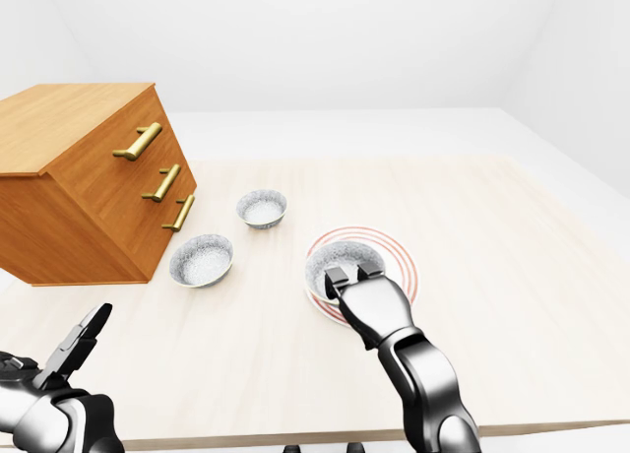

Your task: Put the bowl at the front on the plate.

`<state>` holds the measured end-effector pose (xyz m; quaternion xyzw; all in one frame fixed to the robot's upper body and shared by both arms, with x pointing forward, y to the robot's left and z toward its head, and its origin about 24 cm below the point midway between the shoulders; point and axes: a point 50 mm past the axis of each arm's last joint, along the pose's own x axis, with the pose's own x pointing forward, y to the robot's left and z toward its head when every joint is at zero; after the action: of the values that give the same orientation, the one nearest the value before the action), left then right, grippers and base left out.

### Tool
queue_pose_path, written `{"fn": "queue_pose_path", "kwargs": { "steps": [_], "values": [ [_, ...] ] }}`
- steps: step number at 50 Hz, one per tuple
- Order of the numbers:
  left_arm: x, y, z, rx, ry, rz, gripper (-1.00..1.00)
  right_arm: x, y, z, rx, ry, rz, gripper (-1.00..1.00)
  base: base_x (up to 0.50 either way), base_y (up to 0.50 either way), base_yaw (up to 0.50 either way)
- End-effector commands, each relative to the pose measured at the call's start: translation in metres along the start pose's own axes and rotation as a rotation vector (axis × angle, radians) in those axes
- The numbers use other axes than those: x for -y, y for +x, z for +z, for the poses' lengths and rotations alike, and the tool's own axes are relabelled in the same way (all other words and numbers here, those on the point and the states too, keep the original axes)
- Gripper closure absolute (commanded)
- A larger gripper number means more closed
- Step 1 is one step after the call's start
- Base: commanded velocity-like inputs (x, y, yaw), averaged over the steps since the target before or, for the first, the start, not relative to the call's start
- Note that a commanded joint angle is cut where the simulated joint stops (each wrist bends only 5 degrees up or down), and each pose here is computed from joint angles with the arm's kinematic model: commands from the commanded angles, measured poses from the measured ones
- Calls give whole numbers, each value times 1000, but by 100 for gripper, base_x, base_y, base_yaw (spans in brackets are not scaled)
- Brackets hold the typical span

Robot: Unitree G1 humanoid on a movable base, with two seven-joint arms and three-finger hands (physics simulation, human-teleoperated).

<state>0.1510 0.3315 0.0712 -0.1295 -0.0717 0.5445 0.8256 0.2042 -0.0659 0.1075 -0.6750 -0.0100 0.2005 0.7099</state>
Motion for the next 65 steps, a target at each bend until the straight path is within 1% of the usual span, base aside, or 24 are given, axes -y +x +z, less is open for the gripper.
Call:
{"fn": "queue_pose_path", "kwargs": {
  "steps": [1, 10, 23, 35, 46, 52, 59, 65],
  "values": [
    [0, 0, 0, 0, 0, 0, -100, -5, -6, -11, -26, 14, 19, 100, 0, 0, 0],
    [0, 0, -1, 1, 0, 0, -100, -5, -13, -19, -51, 32, -10, 100, 0, 0, 0],
    [-1, -1, 0, 4, 2, 2, -100, 0, -12, -28, -86, 28, -39, 100, 0, 0, 0],
    [0, 0, -1, 4, 0, 0, -100, 1, -3, -35, -108, 37, -65, 100, 0, 0, 0],
    [0, 0, -1, 4, 0, 0, -100, 0, 13, -43, -115, 59, -55, 100, 0, 0, 0],
    [0, 0, -1, 4, 0, 0, -100, -7, 19, -45, -115, 75, -47, 100, 0, 0, 0],
    [0, 0, -1, 4, 2, 0, -100, -3, 23, -48, -115, 77, -54, 100, 0, 0, 0],
    [0, -1, -1, 6, 3, -2, -100, -2, 31, -50, -113, 84, -52, 100, 0, 0, 0]
  ]
}}
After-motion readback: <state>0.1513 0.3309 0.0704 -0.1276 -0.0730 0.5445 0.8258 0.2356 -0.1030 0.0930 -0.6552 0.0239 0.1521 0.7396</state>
